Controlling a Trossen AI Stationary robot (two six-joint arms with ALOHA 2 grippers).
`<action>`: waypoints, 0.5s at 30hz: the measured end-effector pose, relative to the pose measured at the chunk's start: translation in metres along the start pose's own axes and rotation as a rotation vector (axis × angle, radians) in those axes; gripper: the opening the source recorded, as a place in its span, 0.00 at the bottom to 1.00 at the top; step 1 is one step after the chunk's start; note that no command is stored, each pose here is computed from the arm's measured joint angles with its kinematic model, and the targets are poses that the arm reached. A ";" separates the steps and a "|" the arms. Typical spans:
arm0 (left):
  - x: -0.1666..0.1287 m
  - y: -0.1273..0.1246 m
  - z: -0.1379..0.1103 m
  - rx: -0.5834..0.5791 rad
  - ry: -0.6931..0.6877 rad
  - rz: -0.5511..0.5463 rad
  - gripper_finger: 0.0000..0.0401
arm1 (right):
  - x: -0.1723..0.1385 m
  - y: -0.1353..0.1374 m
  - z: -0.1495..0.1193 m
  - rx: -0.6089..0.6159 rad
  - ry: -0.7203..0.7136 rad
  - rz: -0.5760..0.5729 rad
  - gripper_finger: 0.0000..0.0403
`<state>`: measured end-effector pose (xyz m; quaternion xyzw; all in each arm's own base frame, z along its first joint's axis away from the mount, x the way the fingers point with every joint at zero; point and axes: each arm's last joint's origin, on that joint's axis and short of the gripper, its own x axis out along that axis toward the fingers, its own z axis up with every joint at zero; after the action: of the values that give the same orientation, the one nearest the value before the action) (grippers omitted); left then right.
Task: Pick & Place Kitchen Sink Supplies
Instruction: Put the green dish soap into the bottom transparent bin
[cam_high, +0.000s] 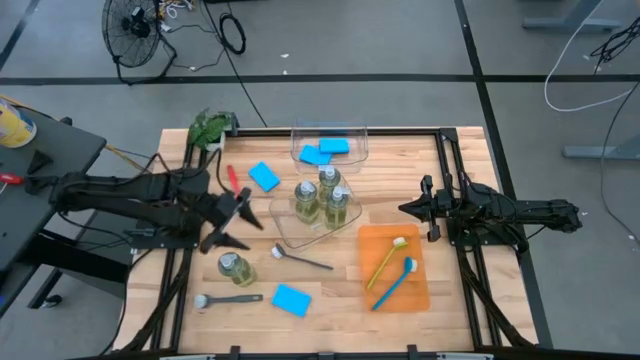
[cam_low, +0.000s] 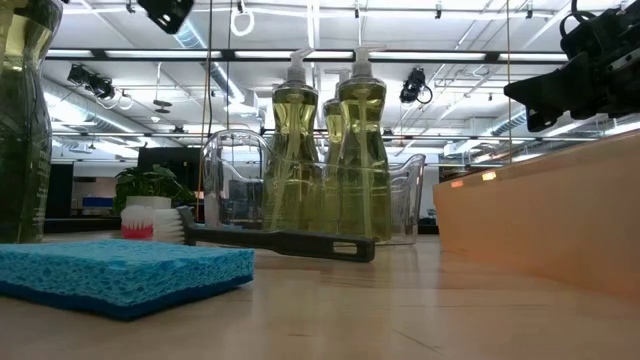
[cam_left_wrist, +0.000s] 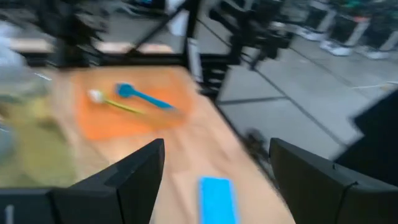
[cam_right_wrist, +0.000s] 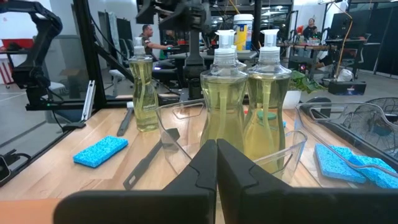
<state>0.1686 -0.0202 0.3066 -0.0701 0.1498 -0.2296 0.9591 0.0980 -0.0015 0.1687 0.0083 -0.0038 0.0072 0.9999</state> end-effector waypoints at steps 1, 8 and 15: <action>-0.002 -0.004 -0.001 -0.007 0.007 -0.026 0.74 | 0.000 0.000 0.000 0.000 0.000 0.000 0.02; -0.014 -0.021 -0.006 -0.070 0.054 -0.174 0.74 | 0.000 0.000 0.000 0.000 0.000 0.000 0.02; -0.020 -0.036 -0.017 -0.109 0.162 -0.267 0.74 | 0.000 0.000 0.000 0.000 0.000 0.000 0.02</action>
<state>0.1313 -0.0441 0.3032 -0.1227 0.2284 -0.3516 0.8995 0.0981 -0.0015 0.1687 0.0082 -0.0037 0.0072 0.9999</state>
